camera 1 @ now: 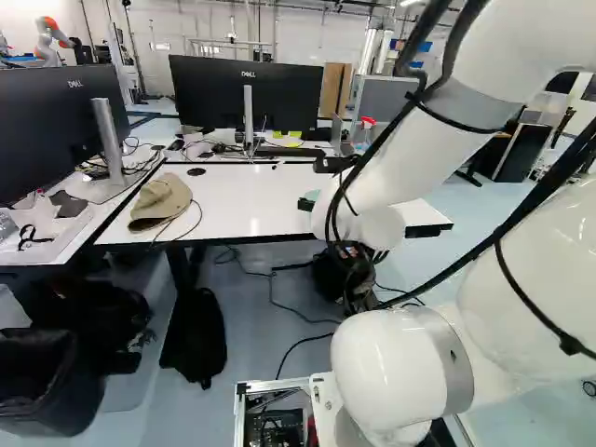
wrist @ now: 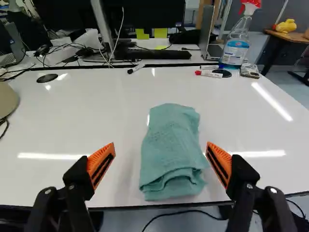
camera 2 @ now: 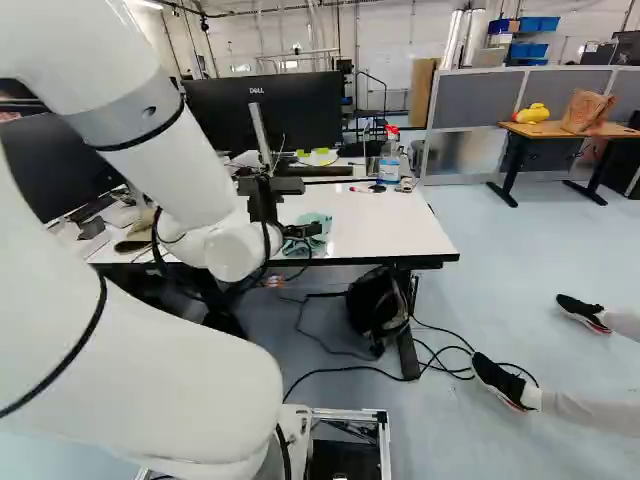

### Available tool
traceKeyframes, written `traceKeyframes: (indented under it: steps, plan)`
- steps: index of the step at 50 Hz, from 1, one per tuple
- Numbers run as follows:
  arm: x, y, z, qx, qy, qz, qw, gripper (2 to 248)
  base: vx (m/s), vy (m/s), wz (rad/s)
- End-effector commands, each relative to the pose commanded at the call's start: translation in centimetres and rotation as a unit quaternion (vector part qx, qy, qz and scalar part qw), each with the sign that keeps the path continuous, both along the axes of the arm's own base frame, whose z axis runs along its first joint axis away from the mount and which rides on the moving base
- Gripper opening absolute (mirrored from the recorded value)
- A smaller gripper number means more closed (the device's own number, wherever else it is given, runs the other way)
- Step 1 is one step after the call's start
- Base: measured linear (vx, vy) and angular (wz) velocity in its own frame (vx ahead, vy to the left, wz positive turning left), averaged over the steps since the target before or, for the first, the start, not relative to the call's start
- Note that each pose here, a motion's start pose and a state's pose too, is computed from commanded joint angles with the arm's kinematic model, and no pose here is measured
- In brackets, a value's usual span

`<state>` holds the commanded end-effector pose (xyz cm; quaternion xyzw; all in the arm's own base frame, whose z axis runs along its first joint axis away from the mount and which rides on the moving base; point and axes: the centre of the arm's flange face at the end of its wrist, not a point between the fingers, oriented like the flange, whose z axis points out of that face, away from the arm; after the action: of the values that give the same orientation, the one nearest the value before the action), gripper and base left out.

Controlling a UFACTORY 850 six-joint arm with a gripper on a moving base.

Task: Clean the table with the green towel

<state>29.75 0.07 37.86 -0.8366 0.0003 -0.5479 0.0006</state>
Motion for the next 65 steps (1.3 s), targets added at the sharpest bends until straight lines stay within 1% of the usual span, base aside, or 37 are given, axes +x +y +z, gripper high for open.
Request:
traceKeyframes:
  steps: [15,30,44,65]
  plan:
    - [-1.4,0.0,-0.7,0.0,-0.021,0.0,0.9998,247,0.0,0.0,0.0]
    - [-2.3,-0.1,-1.1,-0.001,-0.034,0.0,0.9994,247,0.0,0.0,0.0]
    - [-2.7,-0.1,-1.3,-0.001,-0.039,0.0,0.9992,247,0.0,0.0,0.0]
    - [-2.7,-0.1,-1.3,-0.001,-0.04,0.0,0.9992,247,0.0,0.0,0.0]
